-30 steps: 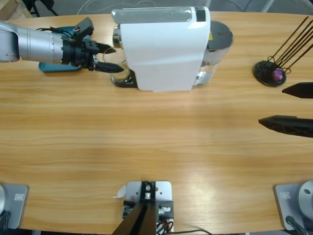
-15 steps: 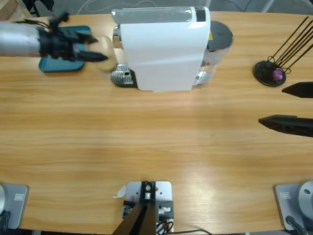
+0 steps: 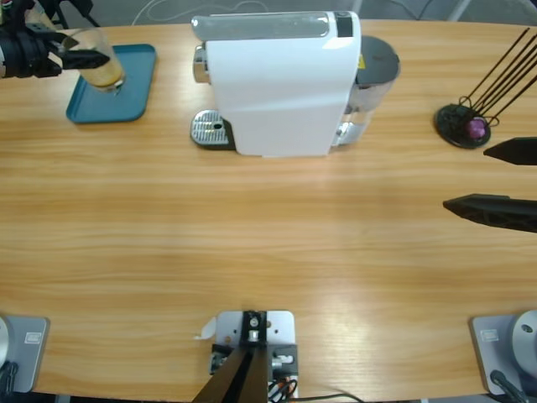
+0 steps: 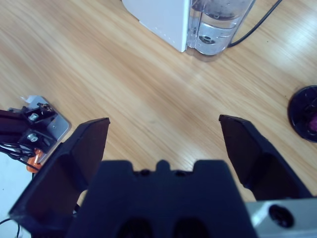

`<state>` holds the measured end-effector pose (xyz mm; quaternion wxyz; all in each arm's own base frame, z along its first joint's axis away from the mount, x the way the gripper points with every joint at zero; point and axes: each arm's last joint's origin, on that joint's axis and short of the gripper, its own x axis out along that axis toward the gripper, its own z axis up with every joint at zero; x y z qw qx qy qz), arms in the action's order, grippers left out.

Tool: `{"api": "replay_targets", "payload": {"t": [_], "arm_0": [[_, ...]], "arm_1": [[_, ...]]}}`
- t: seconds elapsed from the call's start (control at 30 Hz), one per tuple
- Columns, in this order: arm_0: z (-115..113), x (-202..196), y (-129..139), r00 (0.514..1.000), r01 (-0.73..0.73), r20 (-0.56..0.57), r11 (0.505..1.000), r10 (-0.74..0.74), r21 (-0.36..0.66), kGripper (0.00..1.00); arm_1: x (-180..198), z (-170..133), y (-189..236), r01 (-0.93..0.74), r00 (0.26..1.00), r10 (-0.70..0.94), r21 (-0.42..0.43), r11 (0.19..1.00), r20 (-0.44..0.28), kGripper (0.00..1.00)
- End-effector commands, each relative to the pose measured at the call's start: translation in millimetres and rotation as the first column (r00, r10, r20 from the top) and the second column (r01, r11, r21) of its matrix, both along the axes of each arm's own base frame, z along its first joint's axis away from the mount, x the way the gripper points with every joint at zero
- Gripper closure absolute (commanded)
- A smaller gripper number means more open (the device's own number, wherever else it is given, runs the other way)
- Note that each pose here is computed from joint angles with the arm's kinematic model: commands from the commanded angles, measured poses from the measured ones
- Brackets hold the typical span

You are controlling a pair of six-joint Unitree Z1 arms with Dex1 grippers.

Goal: Pour coffee

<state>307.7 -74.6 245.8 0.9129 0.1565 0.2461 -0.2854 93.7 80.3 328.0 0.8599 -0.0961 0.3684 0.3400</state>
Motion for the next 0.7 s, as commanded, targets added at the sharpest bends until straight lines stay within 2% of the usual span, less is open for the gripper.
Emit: {"api": "replay_targets", "payload": {"t": [0.03,0.13,0.27,0.7], "arm_0": [[-30,48,10,0.953,-0.289,-0.098,0.957,0.285,-0.029,1.0],[-50,64,16,0.926,-0.357,-0.152,0.932,0.345,-0.059,1.0],[-61,73,16,0.915,-0.384,-0.158,0.922,0.372,-0.052,1.0],[-71,74,9,0.925,-0.354,-0.165,0.934,0.341,-0.056,1.0]], "arm_1": [[-1,-9,0,-0.008,1.0,0.008,-0.025,1.0,-0.011,0.004],[-1,-8,0,-0.009,1.0,0.009,-0.024,1.0,-0.011,0.004],[-1,-9,0,-0.009,1.0,0.009,-0.025,1.0,-0.012,0.004],[-1,-8,1,-0.011,1.0,0.011,-0.025,1.0,-0.016,0.009]]}}
